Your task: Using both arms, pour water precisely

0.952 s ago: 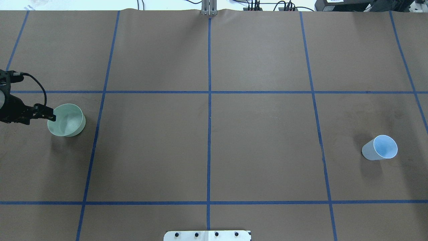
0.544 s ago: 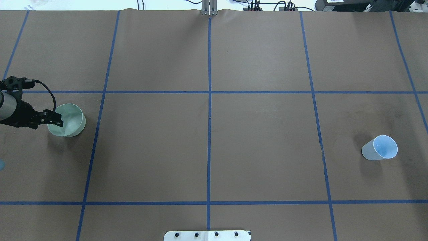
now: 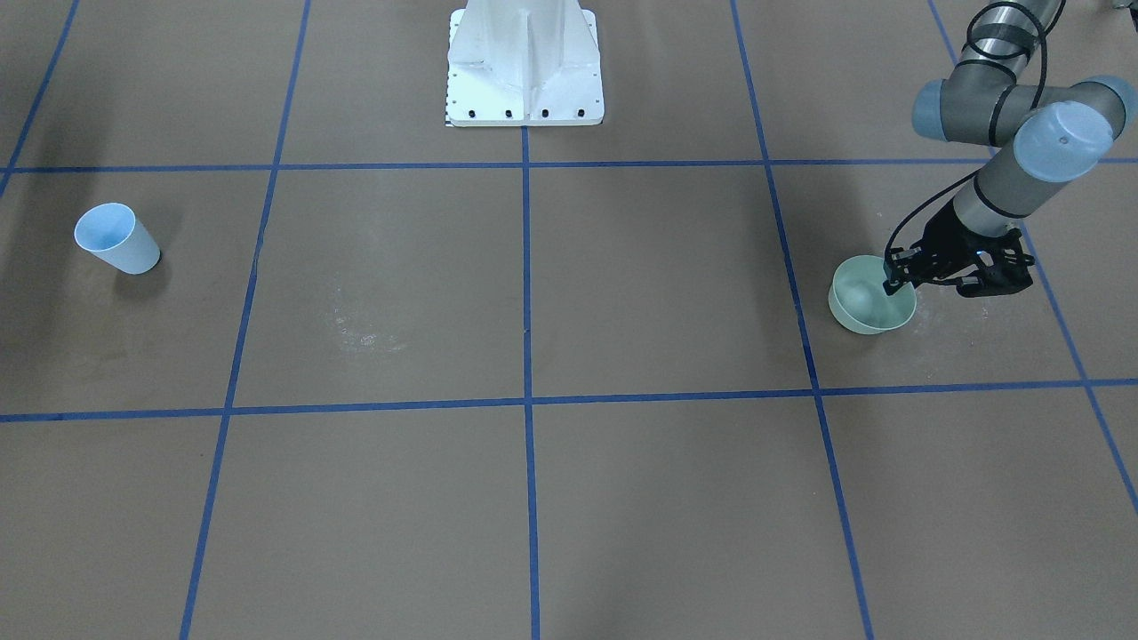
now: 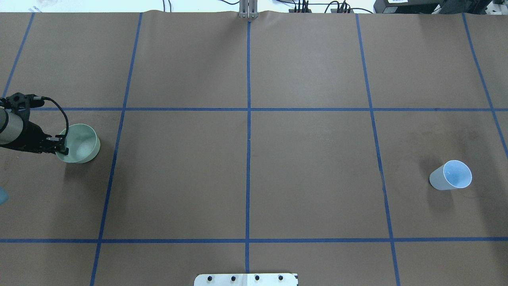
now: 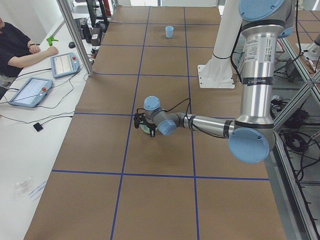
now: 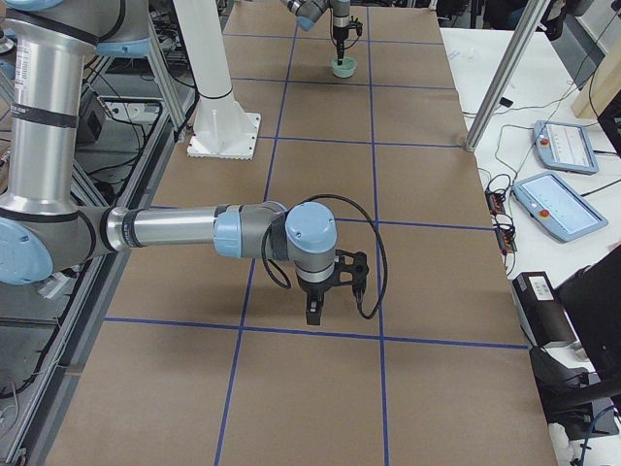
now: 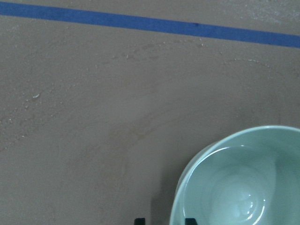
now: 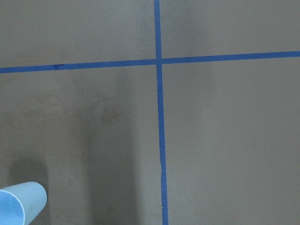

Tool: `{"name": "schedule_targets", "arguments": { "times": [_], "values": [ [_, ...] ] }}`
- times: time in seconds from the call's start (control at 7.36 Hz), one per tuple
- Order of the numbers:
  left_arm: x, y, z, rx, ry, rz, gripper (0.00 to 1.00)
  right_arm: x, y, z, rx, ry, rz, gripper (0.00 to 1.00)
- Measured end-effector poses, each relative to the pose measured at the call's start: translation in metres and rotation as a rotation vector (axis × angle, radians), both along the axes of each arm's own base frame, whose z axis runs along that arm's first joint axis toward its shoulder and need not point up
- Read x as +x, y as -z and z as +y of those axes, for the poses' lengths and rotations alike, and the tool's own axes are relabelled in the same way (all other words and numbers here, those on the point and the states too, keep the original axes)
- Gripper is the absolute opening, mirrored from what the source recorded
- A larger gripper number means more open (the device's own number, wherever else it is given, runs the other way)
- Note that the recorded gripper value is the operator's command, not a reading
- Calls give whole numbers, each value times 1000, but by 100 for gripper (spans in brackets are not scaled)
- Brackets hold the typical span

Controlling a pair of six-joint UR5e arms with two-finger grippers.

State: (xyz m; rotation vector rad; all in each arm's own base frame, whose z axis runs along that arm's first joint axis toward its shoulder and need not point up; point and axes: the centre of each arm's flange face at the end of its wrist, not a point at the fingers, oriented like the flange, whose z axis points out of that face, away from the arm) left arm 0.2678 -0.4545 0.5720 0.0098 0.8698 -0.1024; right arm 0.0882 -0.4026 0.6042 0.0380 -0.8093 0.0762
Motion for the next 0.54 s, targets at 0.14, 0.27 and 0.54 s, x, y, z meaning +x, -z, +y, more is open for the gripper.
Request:
{"name": "schedule_targets", "arguments": {
  "times": [0.14, 0.27, 0.54],
  "values": [
    [1, 3, 1, -11, -10, 14, 0, 0, 0, 0, 0, 0, 0, 99],
    [-4, 10, 1, -29, -23, 44, 0, 0, 0, 0, 0, -1, 0, 99],
    [-45, 50, -24, -101, 3, 124, 0, 1, 1, 0, 2, -1, 0, 99]
  ]
}}
